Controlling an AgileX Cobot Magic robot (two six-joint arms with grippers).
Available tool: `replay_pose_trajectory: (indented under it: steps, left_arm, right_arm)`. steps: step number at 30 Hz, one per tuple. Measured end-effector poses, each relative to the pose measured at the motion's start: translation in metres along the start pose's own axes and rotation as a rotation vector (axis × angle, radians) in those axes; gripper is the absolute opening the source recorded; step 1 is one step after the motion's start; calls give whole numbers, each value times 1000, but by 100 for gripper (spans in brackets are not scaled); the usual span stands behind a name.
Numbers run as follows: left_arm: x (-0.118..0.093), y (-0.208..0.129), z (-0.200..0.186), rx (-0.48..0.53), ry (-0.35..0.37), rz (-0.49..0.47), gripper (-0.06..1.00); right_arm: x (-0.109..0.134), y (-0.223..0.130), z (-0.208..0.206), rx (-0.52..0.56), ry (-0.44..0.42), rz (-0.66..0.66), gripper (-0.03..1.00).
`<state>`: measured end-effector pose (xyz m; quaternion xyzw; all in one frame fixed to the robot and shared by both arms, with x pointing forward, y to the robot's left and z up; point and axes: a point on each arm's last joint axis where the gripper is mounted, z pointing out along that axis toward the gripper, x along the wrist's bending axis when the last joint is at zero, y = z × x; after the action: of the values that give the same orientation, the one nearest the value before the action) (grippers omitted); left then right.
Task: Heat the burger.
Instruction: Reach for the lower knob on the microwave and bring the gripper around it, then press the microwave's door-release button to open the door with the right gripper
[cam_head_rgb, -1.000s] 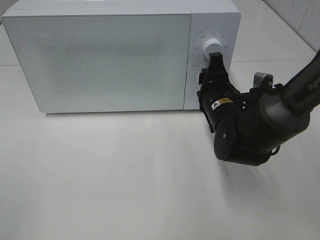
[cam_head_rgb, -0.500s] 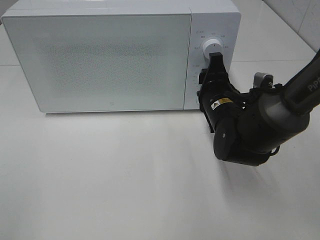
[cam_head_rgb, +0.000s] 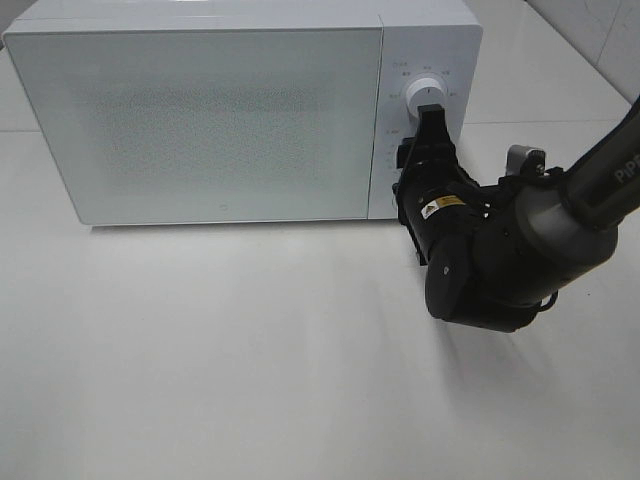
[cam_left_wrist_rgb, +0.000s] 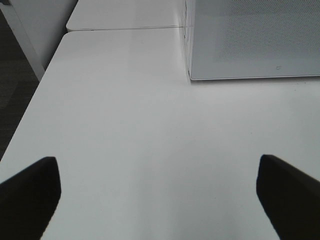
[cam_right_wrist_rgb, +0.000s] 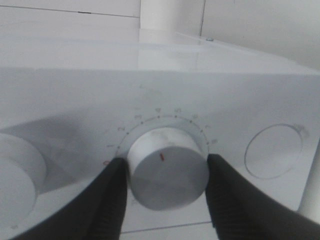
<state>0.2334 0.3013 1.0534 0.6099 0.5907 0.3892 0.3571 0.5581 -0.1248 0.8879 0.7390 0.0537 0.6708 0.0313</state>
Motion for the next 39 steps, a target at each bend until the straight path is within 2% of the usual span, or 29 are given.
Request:
replay_pose_trajectory:
  steps: [10,15,21,23,24,25,26,27,29,31,34,35,37,39]
  left_arm:
    - [0,0,0,0,0,0,99]
    - [0,0,0,0,0,0,99]
    - [0,0,0,0,0,0,99]
    - [0,0,0,0,0,0,99]
    - [0,0,0,0,0,0,99]
    - [0,0,0,0,0,0,99]
    - [0,0,0,0,0,0,99]
    - [0,0,0,0,0,0,99]
    - [0,0,0,0,0,0,99]
    - [0,0,0,0,0,0,99]
    - [0,0,0,0,0,0,99]
    - [0,0,0,0,0,0,99]
    - [0,0,0,0,0,0,99]
    - [0,0,0,0,0,0,99]
  right_arm:
    - [5,-12,-2,75,39,-49,65]
    - [11,-14,-3,96,52,-72,68]
    - [24,-13,-11,158,34,-184,69]
    - [26,-12,-18,212,-20,-274,70]
    - [26,-12,-18,212,-20,-274,70]
    - [29,-12,-22,255,-45,-360,70]
    - [29,-12,-22,255,-45,-360,70]
    - [35,-13,-26,304,-48,-477,72]
    - [39,-13,-28,330,-42,-529,74]
    - [51,-9,-34,438,-59,-766,76]
    - [53,-7,-35,459,-64,-820,76]
    - [58,1,-38,504,-89,-926,77]
    - [60,5,-38,520,-98,-967,77]
    - [73,21,-47,608,-127,-1134,77]
